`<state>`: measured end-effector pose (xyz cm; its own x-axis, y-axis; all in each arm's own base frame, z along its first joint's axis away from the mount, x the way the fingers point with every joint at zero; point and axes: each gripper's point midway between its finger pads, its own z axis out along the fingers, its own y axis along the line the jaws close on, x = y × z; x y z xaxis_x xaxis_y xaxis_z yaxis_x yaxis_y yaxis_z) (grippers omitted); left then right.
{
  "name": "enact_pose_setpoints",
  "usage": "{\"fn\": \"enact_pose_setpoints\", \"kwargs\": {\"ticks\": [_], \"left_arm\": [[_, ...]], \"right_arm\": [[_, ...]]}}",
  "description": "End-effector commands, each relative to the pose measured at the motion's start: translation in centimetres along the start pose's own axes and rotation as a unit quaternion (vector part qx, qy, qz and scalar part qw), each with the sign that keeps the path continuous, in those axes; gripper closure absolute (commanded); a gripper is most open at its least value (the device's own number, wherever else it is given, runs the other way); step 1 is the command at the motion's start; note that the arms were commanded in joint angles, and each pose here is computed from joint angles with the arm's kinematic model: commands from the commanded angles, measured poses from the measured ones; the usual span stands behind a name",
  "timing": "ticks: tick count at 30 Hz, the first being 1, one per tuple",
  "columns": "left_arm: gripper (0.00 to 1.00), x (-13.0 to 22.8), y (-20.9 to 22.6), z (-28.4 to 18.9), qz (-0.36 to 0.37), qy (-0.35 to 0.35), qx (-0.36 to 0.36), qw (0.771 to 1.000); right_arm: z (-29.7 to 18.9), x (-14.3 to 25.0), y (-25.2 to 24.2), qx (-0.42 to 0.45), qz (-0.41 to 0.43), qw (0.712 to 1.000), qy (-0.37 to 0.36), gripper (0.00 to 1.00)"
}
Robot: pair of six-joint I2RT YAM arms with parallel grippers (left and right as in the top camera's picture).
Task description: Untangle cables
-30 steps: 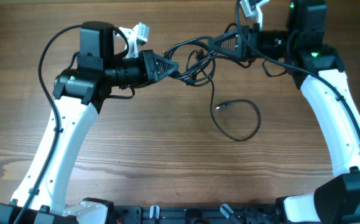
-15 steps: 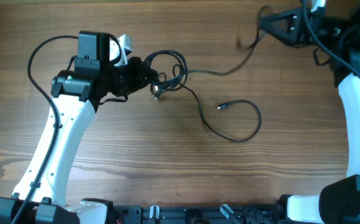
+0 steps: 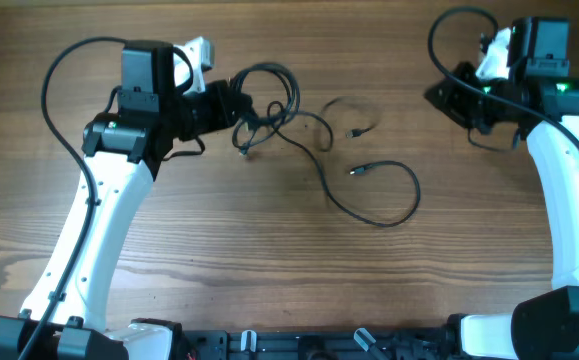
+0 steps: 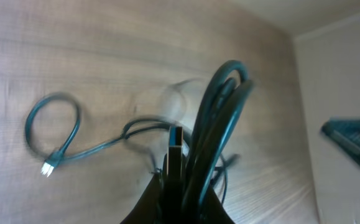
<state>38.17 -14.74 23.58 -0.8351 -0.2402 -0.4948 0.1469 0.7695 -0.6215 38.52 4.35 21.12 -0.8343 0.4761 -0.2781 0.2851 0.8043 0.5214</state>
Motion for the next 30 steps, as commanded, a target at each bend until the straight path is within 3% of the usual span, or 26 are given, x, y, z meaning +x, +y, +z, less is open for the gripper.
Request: {"fn": "enact_pose_setpoints", "kwargs": {"ticks": [1, 3, 5, 8, 14, 21, 27, 30], "left_arm": [[0.96, -1.7, -3.1, -0.6, 0.048, -0.028, 0.074, 0.996], [0.96, -2.4, -4.9, -1.0, 0.071, -0.041, 0.116, 0.99], [0.96, -2.6, -5.9, -1.3, 0.083, -0.044, 0.14, 0.986], [0.96, -2.3, -7.6, -1.9, 0.102, -0.036, 0.19, 0.976], [0.96, -0.3, -9.3, -2.7, 0.08, 0.017, 0.251, 0.965], [0.96, 0.5, -8.7, -2.4, -0.05, 0.063, 0.234, 0.969], [0.96, 0.0, -8.9, -2.5, -0.151, 0.08, 0.231, 0.958], [0.96, 0.0, -9.0, -2.5, -0.174, 0.085, 0.23, 0.954]], "right_arm": [[-0.9, -0.3, -2.9, 0.083, -0.038, 0.996, -0.02, 0.74], [-0.8, 0.4, -2.4, 0.067, -0.055, 0.996, -0.002, 0.74], [-0.7, 1.2, 0.2, -0.009, -0.109, 0.994, 0.021, 0.67], [-2.2, 2.7, 6.3, -0.191, -0.209, 0.958, 0.039, 0.53], [-4.8, 3.2, 12.7, -0.322, -0.281, 0.904, 0.008, 0.47], [-4.2, 7.2, 17.3, -0.358, -0.349, 0.866, 0.028, 0.47], [-2.4, 7.4, 17.1, -0.309, -0.354, 0.882, 0.022, 0.49], [-1.6, 7.3, 16.9, -0.294, -0.343, 0.892, 0.026, 0.56]]}}
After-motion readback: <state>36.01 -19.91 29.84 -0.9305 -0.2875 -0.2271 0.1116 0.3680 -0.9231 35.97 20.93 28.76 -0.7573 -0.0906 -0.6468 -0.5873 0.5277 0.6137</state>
